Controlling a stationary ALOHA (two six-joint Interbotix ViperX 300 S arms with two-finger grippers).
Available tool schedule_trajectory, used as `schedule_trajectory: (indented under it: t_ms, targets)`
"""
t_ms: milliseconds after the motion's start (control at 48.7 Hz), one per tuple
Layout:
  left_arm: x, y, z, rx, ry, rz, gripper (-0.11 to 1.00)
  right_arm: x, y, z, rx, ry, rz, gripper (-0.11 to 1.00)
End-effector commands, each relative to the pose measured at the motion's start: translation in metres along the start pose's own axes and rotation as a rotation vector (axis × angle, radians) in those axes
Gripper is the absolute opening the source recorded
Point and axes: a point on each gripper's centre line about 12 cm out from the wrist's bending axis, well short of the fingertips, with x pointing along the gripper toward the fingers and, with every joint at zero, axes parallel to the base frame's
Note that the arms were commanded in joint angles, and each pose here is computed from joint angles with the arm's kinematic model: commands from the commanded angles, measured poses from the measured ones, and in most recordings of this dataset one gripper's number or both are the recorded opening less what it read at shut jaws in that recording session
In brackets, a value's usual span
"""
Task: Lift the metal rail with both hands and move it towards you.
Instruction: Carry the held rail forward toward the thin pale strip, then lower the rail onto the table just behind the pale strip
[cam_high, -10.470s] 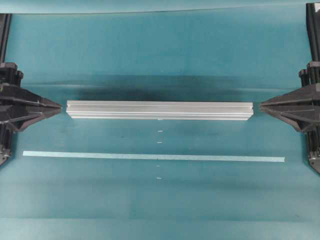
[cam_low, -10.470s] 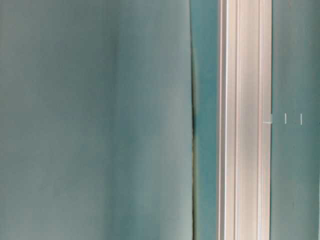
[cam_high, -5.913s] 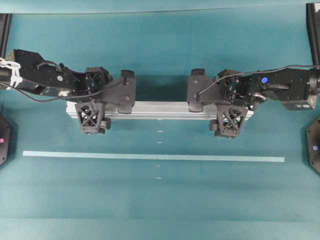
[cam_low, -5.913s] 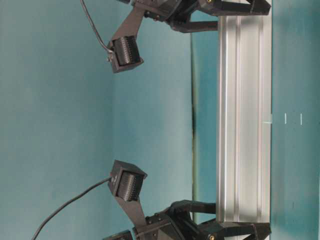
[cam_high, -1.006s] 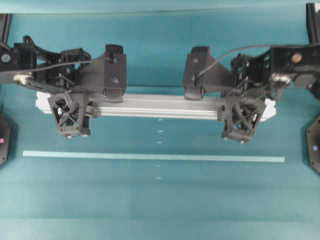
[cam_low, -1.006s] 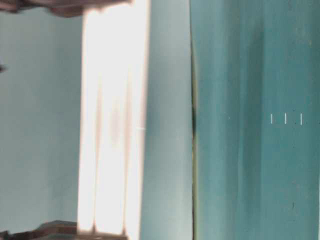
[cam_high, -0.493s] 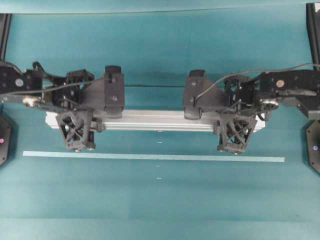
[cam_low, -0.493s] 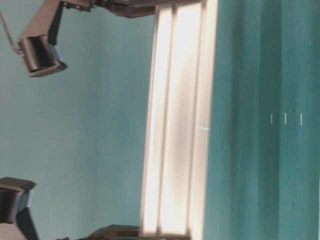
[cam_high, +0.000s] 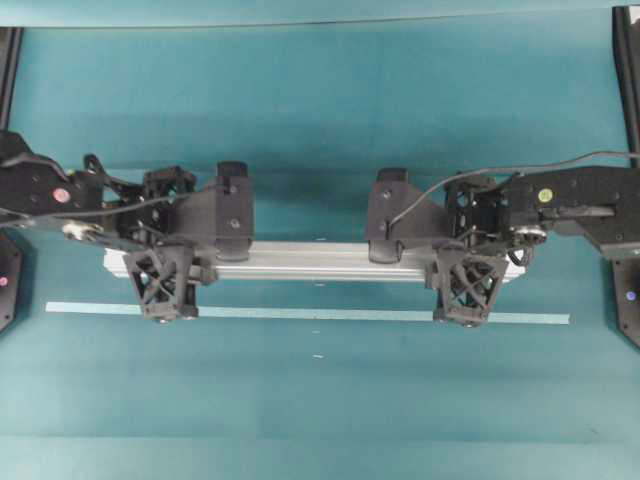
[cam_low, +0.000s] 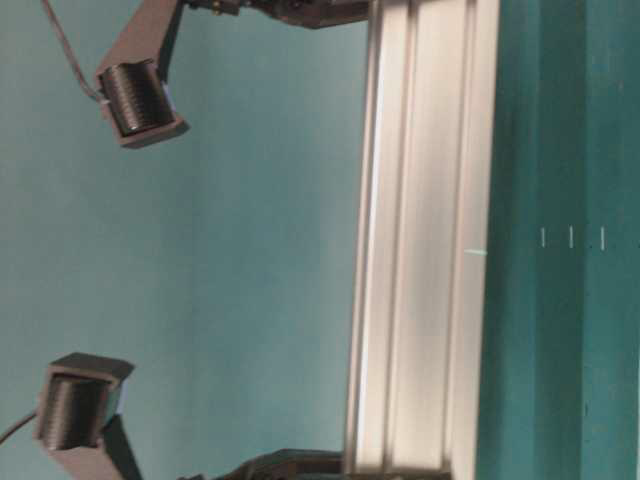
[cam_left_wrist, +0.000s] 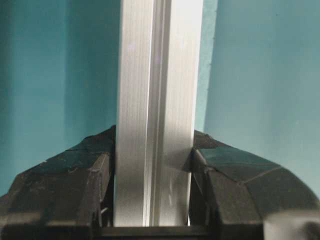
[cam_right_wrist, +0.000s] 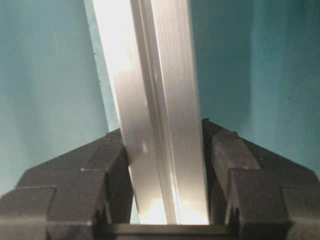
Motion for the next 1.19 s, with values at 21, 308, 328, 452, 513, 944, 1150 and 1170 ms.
schedule_trajectory:
  t_ms: [21,308,328,452,513,944,1150,1170]
  targets:
    - [0.003,-0.004,0.005,-0.039,-0.021,-0.009,0.3,0.002,0.005,0.001,0.008,-0.01,0.012,0.39]
    - [0.022,-0.018,-0.003,-0.012,0.021,-0.023,0.3,0.013,0.017,-0.002,-0.011,-0.004,0.031,0.39]
    - [0.023,-0.018,-0.004,-0.011,0.024,-0.023,0.3,0.013,0.018,-0.002,-0.011,-0.008,0.033,0.39]
    - [0.025,-0.018,-0.01,-0.01,0.035,-0.023,0.3,0.017,0.022,-0.002,-0.011,-0.016,0.036,0.39]
    - [0.026,-0.018,-0.012,-0.01,0.033,-0.023,0.3,0.019,0.023,-0.002,-0.009,-0.012,0.036,0.39]
    - [0.042,-0.018,-0.021,-0.006,0.023,-0.026,0.3,0.035,0.023,-0.01,-0.002,0.009,0.033,0.39]
    - [0.053,-0.018,-0.022,-0.007,0.027,-0.027,0.3,0.043,0.023,-0.008,-0.002,0.002,0.032,0.39]
    - [0.053,-0.018,-0.022,-0.008,0.027,-0.026,0.3,0.045,0.023,-0.008,-0.001,0.002,0.031,0.39]
